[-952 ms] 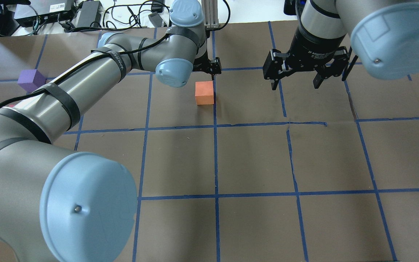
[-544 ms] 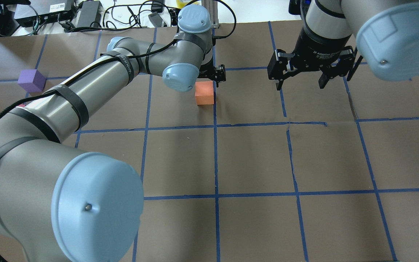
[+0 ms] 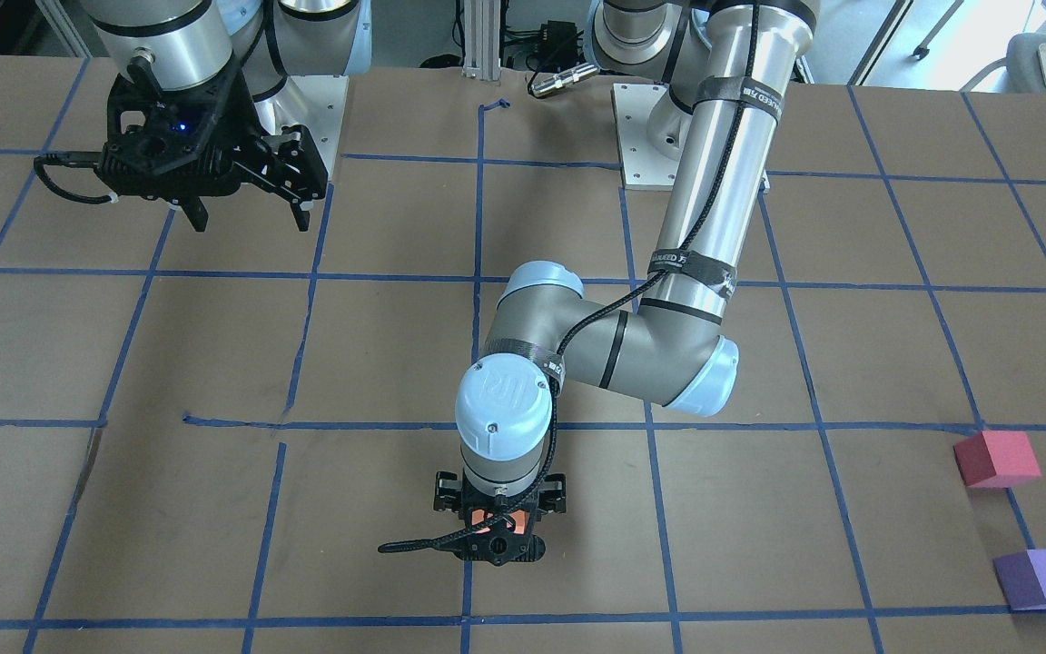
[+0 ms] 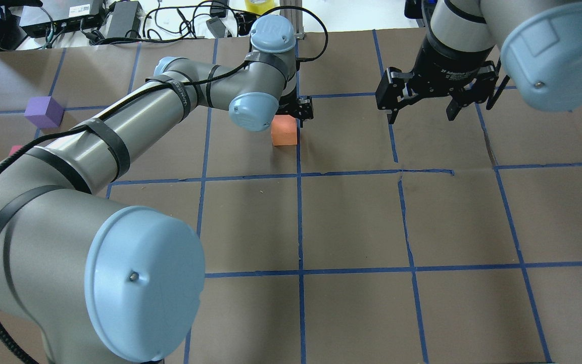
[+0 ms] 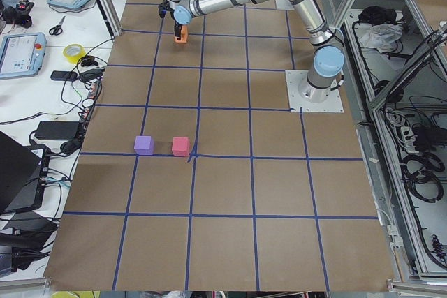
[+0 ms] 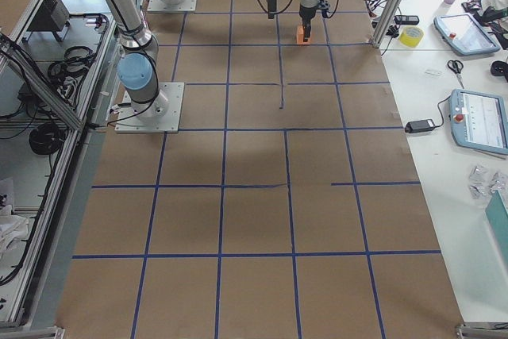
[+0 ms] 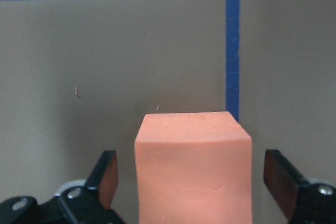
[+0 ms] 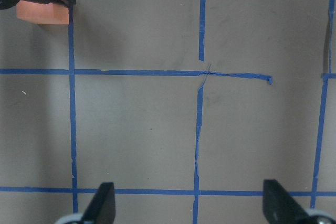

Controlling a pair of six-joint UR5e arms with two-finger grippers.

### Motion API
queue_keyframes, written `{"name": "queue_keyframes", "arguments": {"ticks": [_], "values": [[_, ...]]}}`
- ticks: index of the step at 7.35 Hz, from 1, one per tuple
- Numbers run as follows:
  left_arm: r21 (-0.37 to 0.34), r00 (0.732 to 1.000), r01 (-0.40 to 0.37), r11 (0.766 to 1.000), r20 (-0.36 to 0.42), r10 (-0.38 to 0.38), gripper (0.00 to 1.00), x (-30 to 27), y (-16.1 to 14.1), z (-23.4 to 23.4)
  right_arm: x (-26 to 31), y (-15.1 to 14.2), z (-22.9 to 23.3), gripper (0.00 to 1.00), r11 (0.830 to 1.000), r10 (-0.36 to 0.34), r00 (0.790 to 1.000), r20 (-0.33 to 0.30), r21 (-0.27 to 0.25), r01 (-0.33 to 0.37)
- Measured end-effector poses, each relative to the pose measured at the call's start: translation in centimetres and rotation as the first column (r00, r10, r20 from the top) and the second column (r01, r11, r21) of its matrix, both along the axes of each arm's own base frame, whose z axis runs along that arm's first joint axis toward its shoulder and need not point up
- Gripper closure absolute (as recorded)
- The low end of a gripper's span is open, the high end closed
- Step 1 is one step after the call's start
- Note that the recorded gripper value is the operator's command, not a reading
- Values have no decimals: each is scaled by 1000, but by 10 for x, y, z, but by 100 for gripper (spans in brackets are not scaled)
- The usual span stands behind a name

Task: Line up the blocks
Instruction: 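Lower the left gripper onto the orange cube and grasp it, then carry the orange cube with the left gripper toward the purple cube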

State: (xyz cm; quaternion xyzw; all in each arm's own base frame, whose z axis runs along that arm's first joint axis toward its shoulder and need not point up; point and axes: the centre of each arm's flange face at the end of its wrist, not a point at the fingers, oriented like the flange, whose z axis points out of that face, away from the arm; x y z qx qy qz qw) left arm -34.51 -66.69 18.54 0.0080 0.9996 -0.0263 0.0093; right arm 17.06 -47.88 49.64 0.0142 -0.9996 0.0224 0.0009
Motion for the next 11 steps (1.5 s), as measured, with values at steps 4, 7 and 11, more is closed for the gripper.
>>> {"name": "queue_keyframes", "arguments": {"ticks": [4, 7, 11], "values": [[3, 1000, -30, 1000, -5, 30, 70, 0, 1, -1, -24, -3, 7, 0, 1000, -25, 1000, -2, -10, 25], [-22, 999, -49, 999, -11, 49, 79, 1, 0, 12, -28, -1, 10, 0, 999, -32, 999, -5, -16, 32], [-99, 977, -212, 972, -12, 212, 100, 138, -38, 58, -28, -2, 12, 0, 999, -31, 999, -7, -31, 31]]}}
